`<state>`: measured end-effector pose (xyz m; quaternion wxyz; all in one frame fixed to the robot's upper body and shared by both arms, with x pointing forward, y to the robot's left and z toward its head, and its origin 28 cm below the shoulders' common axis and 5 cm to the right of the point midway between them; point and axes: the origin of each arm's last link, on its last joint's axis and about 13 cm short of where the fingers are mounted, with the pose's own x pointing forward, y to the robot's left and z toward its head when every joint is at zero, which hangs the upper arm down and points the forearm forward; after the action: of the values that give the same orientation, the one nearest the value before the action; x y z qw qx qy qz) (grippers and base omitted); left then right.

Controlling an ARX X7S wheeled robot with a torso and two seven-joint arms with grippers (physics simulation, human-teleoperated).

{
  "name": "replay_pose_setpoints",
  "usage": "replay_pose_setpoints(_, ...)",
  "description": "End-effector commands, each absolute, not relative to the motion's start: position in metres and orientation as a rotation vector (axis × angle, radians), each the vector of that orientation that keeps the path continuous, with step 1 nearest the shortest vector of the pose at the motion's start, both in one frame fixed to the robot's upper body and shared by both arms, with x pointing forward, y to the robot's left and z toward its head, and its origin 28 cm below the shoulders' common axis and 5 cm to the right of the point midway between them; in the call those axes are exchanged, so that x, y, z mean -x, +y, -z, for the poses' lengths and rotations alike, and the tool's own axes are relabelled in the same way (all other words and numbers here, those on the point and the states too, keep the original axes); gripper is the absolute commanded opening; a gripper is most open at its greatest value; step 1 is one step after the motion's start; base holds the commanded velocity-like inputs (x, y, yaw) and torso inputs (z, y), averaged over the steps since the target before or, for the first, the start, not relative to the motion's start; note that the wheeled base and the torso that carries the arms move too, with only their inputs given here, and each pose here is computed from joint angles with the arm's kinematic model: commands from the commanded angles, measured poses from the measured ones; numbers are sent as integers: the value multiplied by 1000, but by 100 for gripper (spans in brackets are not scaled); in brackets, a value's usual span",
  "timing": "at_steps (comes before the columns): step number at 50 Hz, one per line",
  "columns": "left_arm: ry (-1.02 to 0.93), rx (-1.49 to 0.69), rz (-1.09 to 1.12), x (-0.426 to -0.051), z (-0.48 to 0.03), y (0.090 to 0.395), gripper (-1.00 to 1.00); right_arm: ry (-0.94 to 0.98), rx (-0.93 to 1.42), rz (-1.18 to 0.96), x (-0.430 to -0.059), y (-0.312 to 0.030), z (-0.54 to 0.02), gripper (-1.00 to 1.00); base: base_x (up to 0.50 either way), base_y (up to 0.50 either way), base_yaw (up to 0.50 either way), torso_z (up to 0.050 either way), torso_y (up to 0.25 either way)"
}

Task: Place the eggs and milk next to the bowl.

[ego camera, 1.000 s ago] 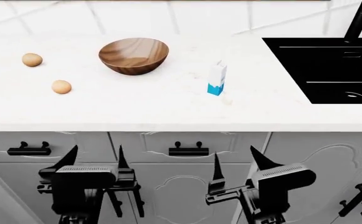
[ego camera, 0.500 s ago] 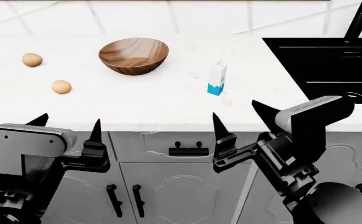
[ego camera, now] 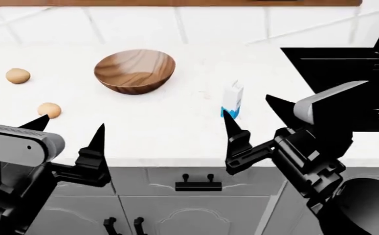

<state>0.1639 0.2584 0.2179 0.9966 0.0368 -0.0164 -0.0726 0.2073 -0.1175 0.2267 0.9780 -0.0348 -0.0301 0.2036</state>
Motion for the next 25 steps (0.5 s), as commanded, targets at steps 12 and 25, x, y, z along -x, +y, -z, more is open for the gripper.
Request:
replay_pose_setpoints(12,-34,-71,157,-161,-220,258,100,-70,104,-383,-204,-121,-234,100,401,0,0,0,0)
replay_pose_setpoints(25,-38,-65,183,-160,-217,256,100,-56,111,-370,-196,-123,-236,100,397,0,0,0,1)
